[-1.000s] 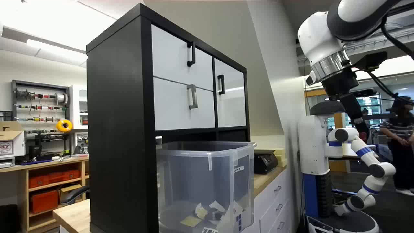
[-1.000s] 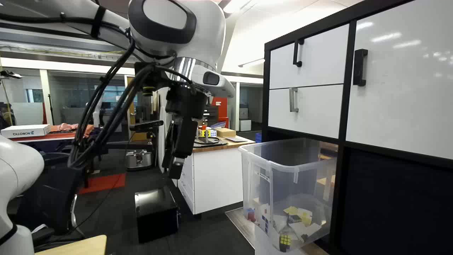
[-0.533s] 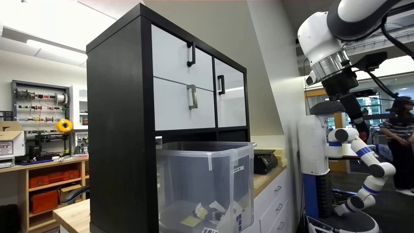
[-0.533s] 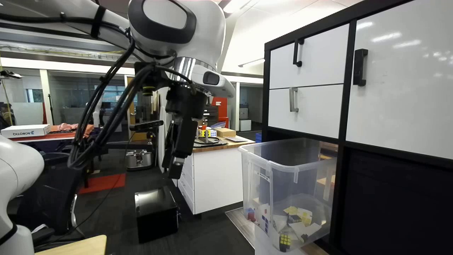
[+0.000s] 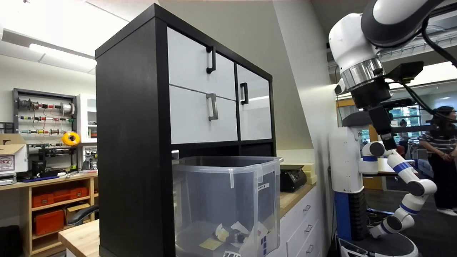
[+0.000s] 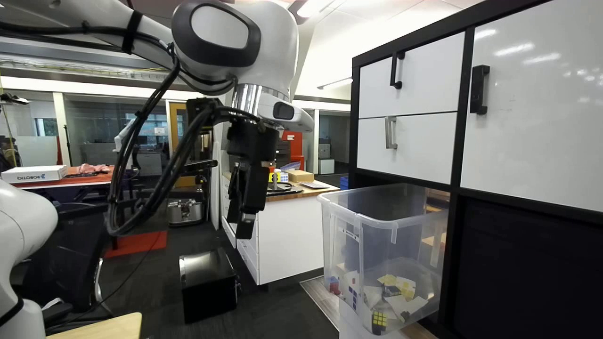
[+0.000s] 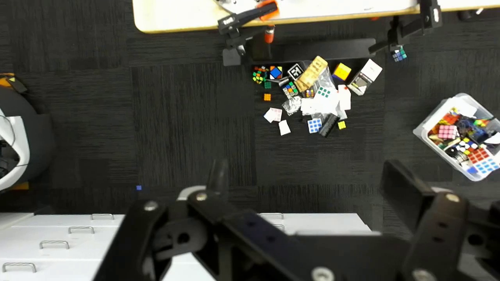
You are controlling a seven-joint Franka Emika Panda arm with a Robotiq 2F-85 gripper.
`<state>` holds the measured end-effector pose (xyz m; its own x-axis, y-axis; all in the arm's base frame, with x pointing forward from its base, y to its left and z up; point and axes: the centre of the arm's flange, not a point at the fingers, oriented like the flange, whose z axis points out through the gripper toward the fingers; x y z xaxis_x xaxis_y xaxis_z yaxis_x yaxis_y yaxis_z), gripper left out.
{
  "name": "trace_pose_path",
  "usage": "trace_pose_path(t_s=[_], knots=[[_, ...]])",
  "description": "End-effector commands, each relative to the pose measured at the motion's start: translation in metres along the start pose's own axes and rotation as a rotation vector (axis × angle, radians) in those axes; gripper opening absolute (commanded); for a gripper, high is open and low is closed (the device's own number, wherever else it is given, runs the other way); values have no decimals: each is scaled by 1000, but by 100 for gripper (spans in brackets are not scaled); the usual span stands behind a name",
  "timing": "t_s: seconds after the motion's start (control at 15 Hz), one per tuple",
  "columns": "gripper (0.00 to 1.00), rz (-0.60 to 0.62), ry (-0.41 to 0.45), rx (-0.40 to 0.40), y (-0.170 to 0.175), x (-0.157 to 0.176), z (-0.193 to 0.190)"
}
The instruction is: Push the box under the cabinet
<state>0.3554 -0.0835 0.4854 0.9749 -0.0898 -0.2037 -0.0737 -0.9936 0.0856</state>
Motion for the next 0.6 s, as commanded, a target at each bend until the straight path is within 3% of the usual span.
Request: trace_pose_path(t_s=[0.0, 0.53], knots=[[100, 30, 71, 66, -18, 13, 19], [100, 68, 268, 148, -45, 56, 58]])
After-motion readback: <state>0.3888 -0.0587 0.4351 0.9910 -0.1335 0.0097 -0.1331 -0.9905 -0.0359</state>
